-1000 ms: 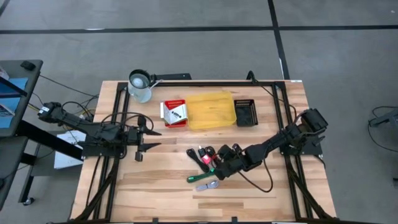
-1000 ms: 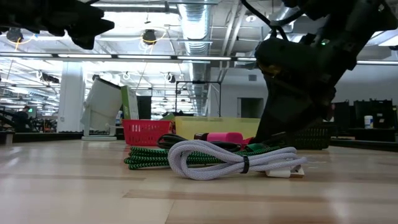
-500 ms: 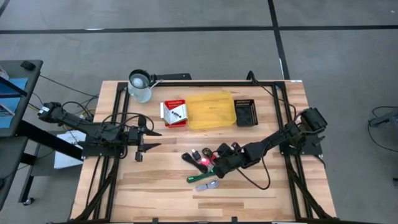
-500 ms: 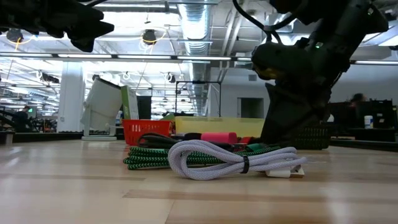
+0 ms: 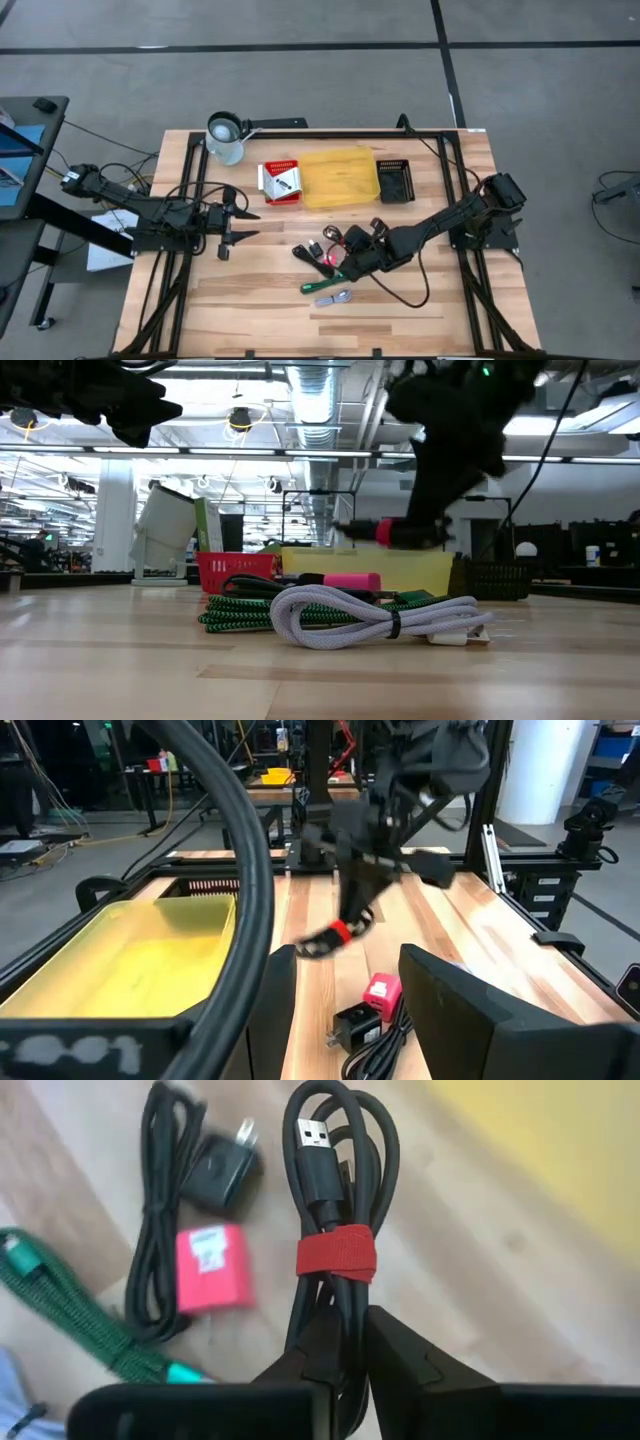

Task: Pick and place items into bin
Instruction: Put the right black charger cable into the yellow bin

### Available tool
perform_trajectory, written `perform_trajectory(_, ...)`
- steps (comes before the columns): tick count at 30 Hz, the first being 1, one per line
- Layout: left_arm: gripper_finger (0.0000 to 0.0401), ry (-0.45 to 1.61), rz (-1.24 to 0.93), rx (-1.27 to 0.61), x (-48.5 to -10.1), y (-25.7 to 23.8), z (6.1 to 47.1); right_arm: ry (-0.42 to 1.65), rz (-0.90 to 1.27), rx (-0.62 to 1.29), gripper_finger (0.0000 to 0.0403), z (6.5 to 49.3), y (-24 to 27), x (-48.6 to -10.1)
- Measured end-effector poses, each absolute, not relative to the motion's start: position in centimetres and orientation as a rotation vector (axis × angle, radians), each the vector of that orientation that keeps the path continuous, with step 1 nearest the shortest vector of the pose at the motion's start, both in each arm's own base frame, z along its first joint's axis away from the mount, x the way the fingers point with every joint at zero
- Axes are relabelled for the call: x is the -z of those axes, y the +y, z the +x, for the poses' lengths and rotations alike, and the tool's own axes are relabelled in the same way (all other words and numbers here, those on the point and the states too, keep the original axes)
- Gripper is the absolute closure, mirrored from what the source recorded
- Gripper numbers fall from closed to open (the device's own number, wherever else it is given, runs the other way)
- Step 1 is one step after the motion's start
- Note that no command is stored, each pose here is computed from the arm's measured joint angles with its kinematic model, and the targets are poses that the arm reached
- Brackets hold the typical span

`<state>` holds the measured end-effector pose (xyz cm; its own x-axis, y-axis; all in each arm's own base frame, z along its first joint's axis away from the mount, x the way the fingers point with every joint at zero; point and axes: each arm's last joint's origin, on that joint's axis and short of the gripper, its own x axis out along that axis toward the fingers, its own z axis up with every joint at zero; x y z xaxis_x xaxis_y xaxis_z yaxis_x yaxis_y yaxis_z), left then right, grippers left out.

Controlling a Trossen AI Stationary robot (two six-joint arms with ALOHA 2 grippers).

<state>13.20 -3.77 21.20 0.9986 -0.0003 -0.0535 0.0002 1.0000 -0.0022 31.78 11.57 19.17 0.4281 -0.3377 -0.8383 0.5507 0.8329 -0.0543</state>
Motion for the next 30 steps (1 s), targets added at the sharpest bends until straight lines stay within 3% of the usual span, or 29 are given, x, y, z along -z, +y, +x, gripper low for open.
perform_trajectory(11, 0.0231, 0.054, -0.049, 0.0, -21.2, -3.8, 13.2, 1.032, -0.106, 0.735, 0.0382, 33.6, 6.1, -27.1)
perform_trajectory(21, 0.0231, 0.052, -0.107, -0.002, -21.2, -3.8, 13.2, 1.217, -0.178, 0.768, 0.0372, 34.2, -3.3, -27.8)
perform_trajectory(30, 0.0231, 0.05, -0.058, -0.001, -21.2, -3.8, 13.2, 1.212, -0.158, 0.783, 0.0293, 34.4, -6.0, -27.8)
